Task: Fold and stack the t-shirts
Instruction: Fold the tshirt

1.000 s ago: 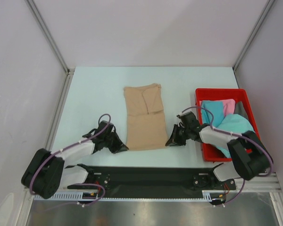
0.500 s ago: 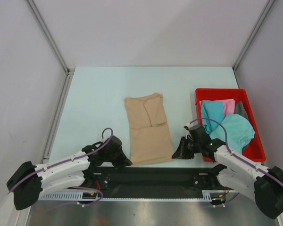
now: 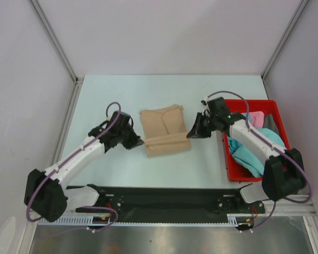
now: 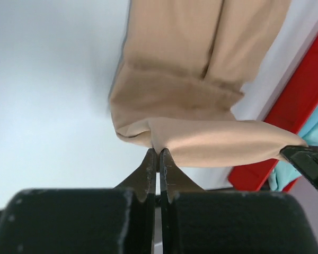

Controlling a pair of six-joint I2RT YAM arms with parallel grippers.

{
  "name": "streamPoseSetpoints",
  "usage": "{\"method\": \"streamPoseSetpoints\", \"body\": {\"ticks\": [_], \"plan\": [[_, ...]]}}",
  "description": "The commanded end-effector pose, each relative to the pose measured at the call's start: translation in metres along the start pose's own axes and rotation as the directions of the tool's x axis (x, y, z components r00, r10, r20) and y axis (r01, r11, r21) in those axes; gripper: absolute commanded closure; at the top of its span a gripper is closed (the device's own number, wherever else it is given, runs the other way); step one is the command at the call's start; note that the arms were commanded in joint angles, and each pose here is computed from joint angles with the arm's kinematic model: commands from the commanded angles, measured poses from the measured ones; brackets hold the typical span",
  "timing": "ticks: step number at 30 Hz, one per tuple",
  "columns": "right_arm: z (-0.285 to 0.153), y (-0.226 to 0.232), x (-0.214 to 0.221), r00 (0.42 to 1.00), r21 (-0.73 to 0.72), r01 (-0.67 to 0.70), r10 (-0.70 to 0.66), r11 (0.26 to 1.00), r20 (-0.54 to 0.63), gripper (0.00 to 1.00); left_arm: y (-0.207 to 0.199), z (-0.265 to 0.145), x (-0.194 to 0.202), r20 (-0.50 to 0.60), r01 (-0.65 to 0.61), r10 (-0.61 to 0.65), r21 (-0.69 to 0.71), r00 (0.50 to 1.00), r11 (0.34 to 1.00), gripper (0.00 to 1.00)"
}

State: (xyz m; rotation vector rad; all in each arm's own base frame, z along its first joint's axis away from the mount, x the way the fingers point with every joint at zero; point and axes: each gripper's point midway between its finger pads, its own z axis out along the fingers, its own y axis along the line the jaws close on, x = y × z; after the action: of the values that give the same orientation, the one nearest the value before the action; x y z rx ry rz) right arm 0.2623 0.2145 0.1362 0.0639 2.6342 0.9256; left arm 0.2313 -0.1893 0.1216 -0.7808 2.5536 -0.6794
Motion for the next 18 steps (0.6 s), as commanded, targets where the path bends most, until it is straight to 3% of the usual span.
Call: {"method": "streamPoseSetpoints", "body": {"ticks": [1,11,18], "plan": [[0.010,0.002,-0.049,0.998,0.036,0.057,-0.058,0.998,0.033,1.00,-0.008,0.009,-0.038,0.013,-0.124,0.125,-0.042,0.992,0.991,1.00],[0.049,0.017,-0.145,0.997,-0.008,0.055,-0.054,0.998,0.062,1.00,-0.058,0.047,-0.120,0.033,-0.133,0.133,0.002,0.991,0.991,1.00],[0.066,0.027,-0.175,0.997,-0.063,0.054,-0.050,0.997,0.056,1.00,-0.065,0.058,-0.148,0.051,-0.102,0.102,0.004,0.993,0.995,1.00]]}}
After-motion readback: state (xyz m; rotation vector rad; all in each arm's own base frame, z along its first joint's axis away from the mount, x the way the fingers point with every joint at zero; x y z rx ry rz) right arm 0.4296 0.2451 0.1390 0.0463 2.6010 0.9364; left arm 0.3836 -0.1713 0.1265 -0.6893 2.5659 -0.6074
